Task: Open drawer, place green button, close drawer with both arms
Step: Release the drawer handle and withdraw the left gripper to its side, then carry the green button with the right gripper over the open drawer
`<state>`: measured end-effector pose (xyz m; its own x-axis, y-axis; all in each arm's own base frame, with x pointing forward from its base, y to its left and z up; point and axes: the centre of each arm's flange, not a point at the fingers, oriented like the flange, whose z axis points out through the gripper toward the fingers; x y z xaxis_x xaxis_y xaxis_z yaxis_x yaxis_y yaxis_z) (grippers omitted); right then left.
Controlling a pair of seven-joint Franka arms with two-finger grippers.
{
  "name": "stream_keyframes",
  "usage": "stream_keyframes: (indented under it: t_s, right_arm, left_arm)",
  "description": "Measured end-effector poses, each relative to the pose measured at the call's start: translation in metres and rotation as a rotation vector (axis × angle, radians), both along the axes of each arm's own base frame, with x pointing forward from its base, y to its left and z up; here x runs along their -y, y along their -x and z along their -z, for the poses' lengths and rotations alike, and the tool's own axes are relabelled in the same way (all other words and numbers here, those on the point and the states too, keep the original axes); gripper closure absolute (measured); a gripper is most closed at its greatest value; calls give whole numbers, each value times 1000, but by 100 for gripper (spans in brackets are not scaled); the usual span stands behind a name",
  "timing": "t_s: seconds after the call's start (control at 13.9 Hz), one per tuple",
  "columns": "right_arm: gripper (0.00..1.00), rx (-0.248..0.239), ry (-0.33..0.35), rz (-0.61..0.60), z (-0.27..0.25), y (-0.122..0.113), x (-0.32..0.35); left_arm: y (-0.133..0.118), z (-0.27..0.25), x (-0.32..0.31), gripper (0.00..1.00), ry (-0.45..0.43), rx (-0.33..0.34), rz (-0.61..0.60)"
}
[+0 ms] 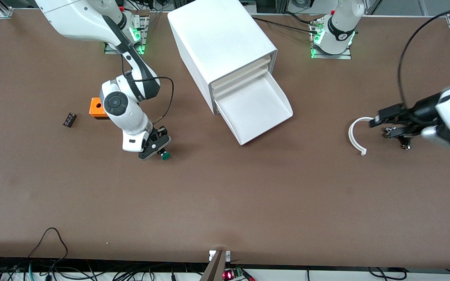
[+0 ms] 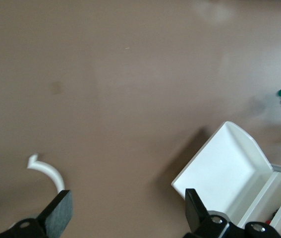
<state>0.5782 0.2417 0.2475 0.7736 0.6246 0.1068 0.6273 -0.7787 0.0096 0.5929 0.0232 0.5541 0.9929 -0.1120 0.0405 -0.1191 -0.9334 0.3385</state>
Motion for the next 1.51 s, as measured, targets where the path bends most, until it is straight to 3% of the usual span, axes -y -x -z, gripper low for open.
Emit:
stream_keyframes:
  t_s: [0.29, 0.58, 0.86, 1.22, 1.51]
  right_arm:
    - [59, -6, 24, -1, -73, -34, -6]
    - [59, 25, -2, -112, -129, -41, -44]
    - [59, 53, -76, -266, -172, -6, -129]
    - [59, 134, -46, -499, -223, 34, -201]
    - [59, 131, -62, -662, -220, 57, -252]
  left_arm:
    - [12, -66, 26, 0, -207, -34, -57]
    - [18, -77, 77, 0, -290, -56, -107]
    - [22, -76, 76, 0, -299, -95, -143]
    - [36, -72, 60, 0, -309, -110, -175]
    - [52, -69, 61, 0, -314, -101, -180]
